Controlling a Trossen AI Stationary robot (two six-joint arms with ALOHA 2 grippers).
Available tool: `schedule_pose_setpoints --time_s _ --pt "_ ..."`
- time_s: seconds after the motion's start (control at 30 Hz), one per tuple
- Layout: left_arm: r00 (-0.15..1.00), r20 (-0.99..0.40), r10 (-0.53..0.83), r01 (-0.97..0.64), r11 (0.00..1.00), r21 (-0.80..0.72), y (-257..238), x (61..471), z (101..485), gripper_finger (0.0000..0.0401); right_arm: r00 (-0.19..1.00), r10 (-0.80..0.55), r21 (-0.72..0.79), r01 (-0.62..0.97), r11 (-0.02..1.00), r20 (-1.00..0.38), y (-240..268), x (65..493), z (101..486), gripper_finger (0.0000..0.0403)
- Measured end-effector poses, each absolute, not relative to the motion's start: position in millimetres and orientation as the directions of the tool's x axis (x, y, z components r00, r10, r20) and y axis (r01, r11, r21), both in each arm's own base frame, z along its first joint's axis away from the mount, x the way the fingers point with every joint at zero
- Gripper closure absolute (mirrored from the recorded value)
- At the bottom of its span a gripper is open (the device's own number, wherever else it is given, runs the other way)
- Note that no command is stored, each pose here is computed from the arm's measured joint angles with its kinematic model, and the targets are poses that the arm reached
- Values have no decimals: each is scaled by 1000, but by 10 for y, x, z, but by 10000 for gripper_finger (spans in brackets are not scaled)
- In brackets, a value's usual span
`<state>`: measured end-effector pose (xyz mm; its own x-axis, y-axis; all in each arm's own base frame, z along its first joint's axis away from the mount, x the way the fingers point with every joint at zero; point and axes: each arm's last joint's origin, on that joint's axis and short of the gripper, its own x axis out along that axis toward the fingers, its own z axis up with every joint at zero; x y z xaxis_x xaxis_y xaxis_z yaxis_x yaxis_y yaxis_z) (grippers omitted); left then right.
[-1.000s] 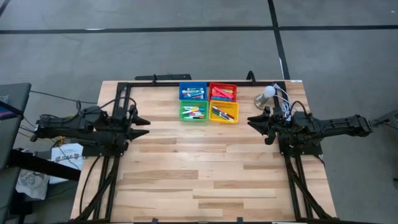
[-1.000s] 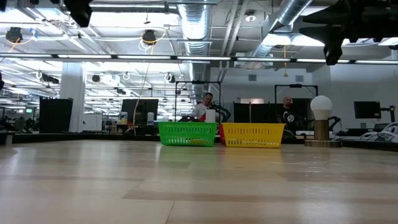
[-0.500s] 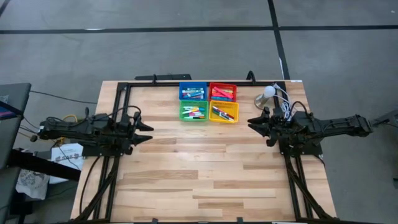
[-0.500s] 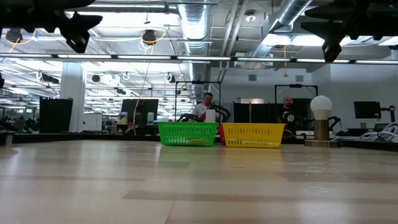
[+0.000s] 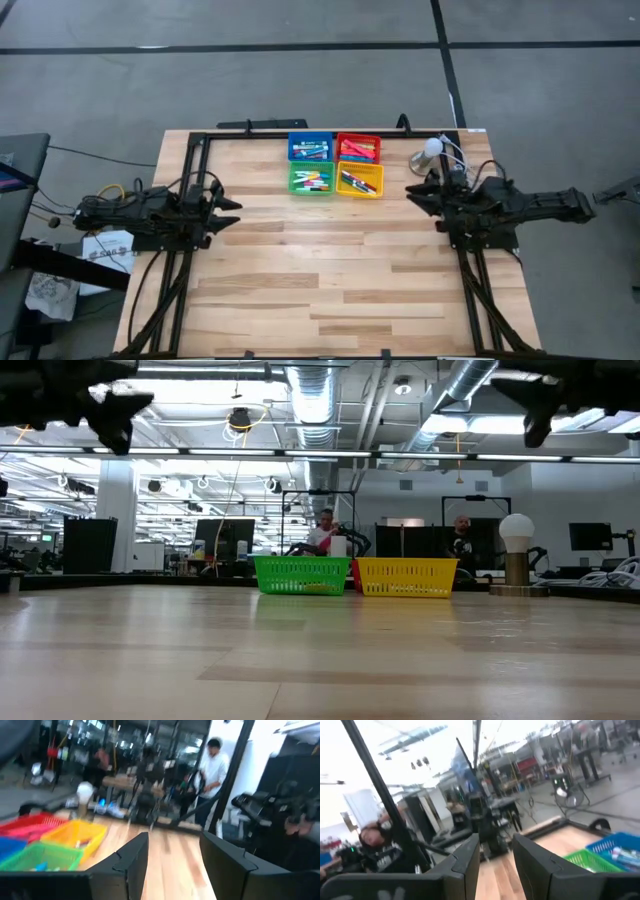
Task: Pick & Place Markers
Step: Return to Home Position
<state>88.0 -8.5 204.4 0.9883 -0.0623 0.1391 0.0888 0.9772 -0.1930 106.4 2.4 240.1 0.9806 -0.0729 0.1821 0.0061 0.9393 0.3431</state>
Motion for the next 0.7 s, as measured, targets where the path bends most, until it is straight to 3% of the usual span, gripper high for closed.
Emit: schedule_pose_setpoints --time_s 0.3,0.7 --pt "994 98 -47 68 973 -219 -80 884 2006 223 966 -46 354 -48 934 253 19 774 2384 294" --pt "999 42 -20 29 974 -223 -82 972 1689 223 974 -77 366 -6 931 214 17 959 1868 294"
